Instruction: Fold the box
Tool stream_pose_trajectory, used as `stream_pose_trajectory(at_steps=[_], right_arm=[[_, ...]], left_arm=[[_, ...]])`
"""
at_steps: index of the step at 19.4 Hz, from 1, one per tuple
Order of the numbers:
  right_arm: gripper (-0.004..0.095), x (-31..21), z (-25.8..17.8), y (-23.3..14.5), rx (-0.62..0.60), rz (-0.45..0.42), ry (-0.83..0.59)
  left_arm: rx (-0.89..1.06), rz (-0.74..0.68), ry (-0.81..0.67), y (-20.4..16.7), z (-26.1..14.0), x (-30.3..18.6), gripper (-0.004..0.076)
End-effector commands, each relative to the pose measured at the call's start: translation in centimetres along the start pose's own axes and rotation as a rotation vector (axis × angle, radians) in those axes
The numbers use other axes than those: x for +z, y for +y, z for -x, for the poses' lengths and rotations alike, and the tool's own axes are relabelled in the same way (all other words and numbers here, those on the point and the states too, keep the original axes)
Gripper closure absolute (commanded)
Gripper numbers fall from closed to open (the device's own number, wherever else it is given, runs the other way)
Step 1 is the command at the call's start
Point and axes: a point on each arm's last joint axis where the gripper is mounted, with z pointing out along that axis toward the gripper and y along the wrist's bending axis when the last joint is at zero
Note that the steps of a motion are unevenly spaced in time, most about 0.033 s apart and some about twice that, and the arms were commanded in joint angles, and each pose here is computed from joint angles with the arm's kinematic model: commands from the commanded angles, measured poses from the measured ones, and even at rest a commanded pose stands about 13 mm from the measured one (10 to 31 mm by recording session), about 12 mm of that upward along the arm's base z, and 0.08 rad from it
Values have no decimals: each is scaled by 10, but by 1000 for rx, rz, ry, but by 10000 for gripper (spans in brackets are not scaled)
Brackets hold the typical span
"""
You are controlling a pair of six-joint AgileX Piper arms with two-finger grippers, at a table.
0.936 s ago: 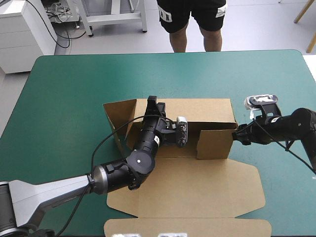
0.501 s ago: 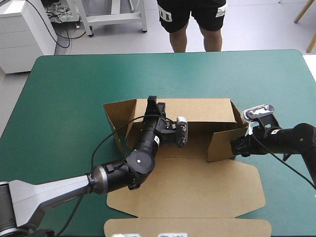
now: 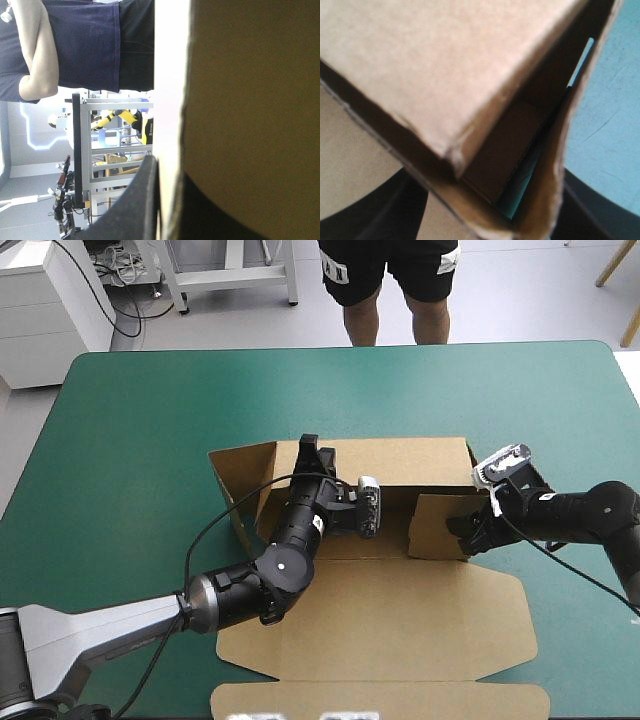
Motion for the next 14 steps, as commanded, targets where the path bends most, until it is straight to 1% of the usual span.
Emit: stream_pose_trajectory(at_steps=[1,3,5,7,9,11,12,13,14], right_arm=[[334,-9,13,2,26,5,-101],[334,-8,14,3,45,21,-108],[334,-6,16,3,92,45,-127],[334,0,15,0,96,48,-123],[393,7,11,-4,116,41,-107],[597,10,9,-6,115,34,-95],[763,10,9,-6,106,28,-97],[897,10,10,-7,103,24,-101],[911,10,10,-7,104,20,-104]], left_arm=[[-55,44,-25,18,2,-10,732],[-55,44,-25,18,2,-10,732],[-55,44,-25,18,2,-10,732],[-55,44,-25,18,2,-10,731],[-55,43,-27,18,2,-10,731],[-55,44,-27,18,2,-10,732],[-55,44,-27,18,2,-10,732],[-55,44,-27,18,2,-10,732],[-55,44,-27,18,2,-10,732]])
